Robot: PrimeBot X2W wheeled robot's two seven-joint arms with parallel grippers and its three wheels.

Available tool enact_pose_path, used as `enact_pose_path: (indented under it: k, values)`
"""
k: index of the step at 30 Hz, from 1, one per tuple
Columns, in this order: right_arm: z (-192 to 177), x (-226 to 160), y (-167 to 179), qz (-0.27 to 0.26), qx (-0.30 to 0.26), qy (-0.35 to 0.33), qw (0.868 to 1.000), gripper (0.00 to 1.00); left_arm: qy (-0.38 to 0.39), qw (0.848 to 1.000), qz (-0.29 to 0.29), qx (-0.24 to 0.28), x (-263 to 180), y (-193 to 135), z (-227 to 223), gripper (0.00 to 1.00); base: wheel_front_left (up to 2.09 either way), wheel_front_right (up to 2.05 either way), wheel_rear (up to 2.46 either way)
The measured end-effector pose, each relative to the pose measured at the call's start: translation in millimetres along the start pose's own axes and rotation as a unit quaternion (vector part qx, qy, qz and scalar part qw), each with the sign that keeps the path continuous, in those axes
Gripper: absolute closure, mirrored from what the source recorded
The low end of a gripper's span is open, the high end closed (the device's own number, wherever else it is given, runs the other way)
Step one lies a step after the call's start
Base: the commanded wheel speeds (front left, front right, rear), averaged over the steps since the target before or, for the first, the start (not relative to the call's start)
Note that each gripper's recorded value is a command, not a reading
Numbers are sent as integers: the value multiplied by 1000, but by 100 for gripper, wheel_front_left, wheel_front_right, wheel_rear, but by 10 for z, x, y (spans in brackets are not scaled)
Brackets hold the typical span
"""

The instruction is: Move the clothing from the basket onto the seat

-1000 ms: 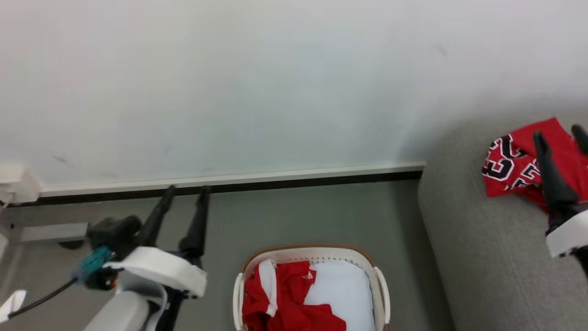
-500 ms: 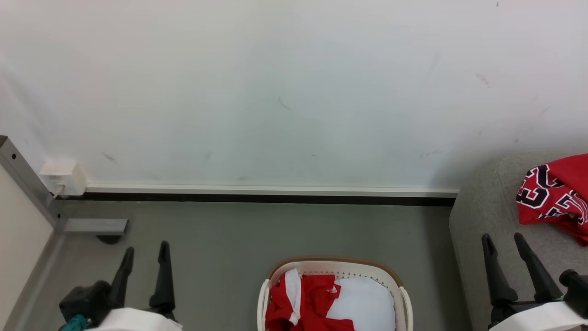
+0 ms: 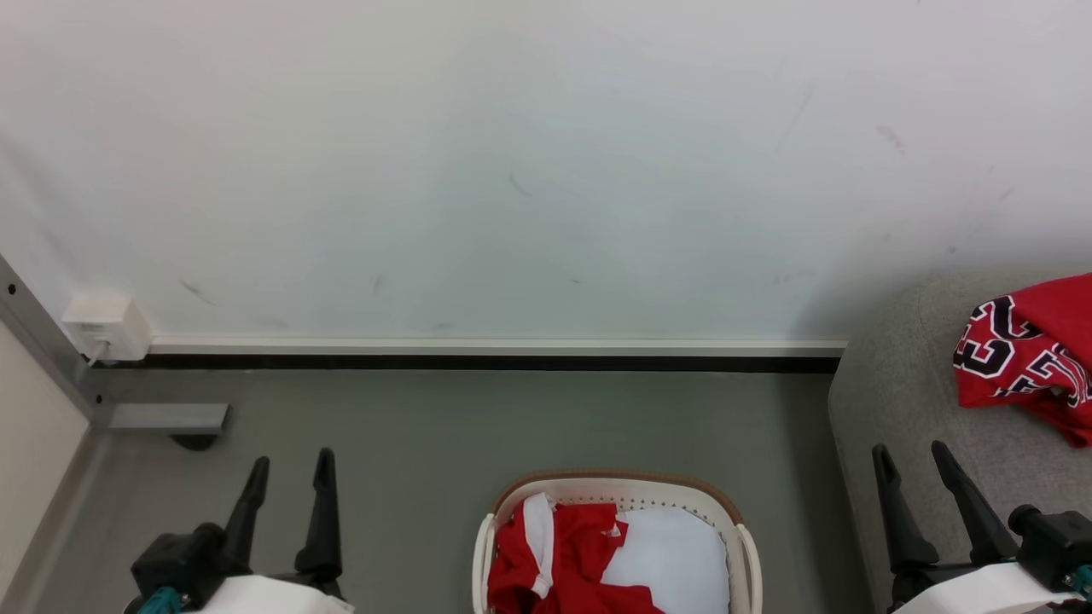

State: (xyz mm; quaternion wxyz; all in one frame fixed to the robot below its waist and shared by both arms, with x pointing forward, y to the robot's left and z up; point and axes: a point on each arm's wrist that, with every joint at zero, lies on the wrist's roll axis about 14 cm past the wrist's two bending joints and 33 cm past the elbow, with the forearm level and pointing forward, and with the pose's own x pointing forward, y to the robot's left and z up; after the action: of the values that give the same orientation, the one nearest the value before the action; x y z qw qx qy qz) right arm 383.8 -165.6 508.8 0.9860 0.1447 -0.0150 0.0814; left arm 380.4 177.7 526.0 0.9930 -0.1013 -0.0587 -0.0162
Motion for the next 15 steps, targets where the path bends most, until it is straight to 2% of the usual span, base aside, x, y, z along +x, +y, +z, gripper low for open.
enact_pose_path:
  k: [7,15]
  values:
    - [15,15,0,1,0,-4,1000,0,1,1000,-6,-1,28,-41,-28,0,0,0,0]
    - [154,265,-7,5,-3,-24,1000,0,12,998,-61,-1,346,-300,-155,0,0,0,0]
